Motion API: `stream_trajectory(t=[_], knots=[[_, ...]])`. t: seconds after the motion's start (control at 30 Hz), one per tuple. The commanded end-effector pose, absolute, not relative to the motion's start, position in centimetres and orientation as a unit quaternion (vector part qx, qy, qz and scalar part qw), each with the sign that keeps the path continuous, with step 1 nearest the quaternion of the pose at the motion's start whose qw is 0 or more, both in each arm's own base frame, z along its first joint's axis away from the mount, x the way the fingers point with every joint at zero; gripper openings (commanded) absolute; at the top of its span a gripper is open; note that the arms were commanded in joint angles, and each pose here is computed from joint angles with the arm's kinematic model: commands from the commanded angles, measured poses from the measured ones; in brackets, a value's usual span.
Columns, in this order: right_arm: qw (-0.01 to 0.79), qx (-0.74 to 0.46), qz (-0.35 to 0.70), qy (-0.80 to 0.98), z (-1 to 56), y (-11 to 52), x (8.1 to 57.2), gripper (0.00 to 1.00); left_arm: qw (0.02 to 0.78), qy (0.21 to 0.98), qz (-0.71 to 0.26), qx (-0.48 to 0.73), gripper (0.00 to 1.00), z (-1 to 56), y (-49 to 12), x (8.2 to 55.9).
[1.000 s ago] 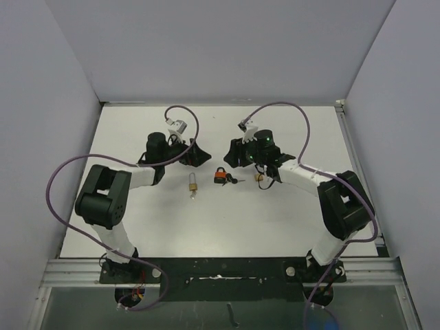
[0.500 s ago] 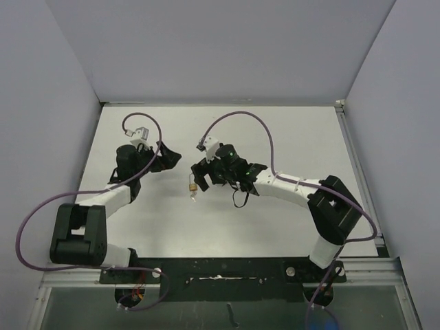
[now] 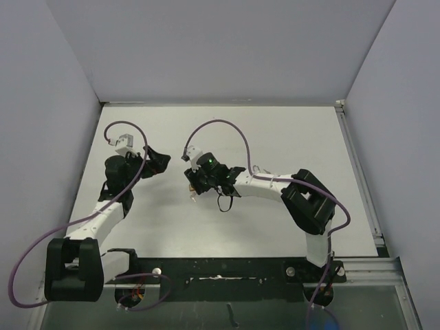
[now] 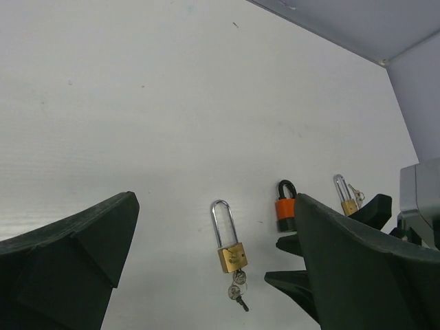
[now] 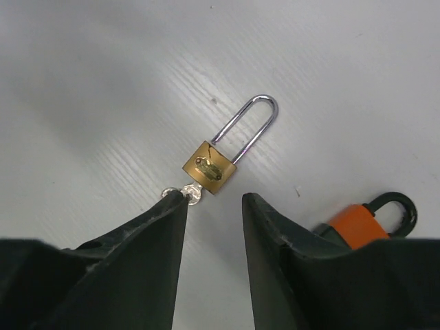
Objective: Lock with the key
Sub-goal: Pick up the lock from the center of the board.
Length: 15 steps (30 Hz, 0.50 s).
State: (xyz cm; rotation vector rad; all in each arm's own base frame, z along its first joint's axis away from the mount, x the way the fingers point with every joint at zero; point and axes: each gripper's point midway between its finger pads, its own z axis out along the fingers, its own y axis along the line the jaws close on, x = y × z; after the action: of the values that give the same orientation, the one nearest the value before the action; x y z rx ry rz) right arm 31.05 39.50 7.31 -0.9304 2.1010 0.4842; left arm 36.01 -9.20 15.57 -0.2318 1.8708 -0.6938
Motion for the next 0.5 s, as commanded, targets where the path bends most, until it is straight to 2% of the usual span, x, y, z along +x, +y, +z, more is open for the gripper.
stream_trajectory(t=[0.0,0.13,0.27,0.37,0.47], knots=[[0.405,-0.348,0.213,0.818,9.3,41.9,31.6,0.37,0.579,0.743,-0.302,-0.149,0.98,18.1,-7.7,35.8],[0.401,-0.338,0.223,0.822,9.1,42.6,31.7,0.39,0.584,0.733,-0.304,-0.171,0.98,17.9,-7.1,35.5],[0.393,-0.332,0.221,0.828,8.6,42.9,31.9,0.5,0.57,0.743,-0.308,-0.166,0.98,17.5,-7.4,35.7],[0.391,-0.324,0.214,0.834,8.0,42.8,32.1,0.51,0.564,0.748,-0.313,-0.159,0.98,17.3,-7.7,35.8],[0.388,-0.314,0.205,0.842,7.5,42.8,32.4,0.58,0.561,0.75,-0.314,-0.155,0.98,17.1,-7.9,35.8]])
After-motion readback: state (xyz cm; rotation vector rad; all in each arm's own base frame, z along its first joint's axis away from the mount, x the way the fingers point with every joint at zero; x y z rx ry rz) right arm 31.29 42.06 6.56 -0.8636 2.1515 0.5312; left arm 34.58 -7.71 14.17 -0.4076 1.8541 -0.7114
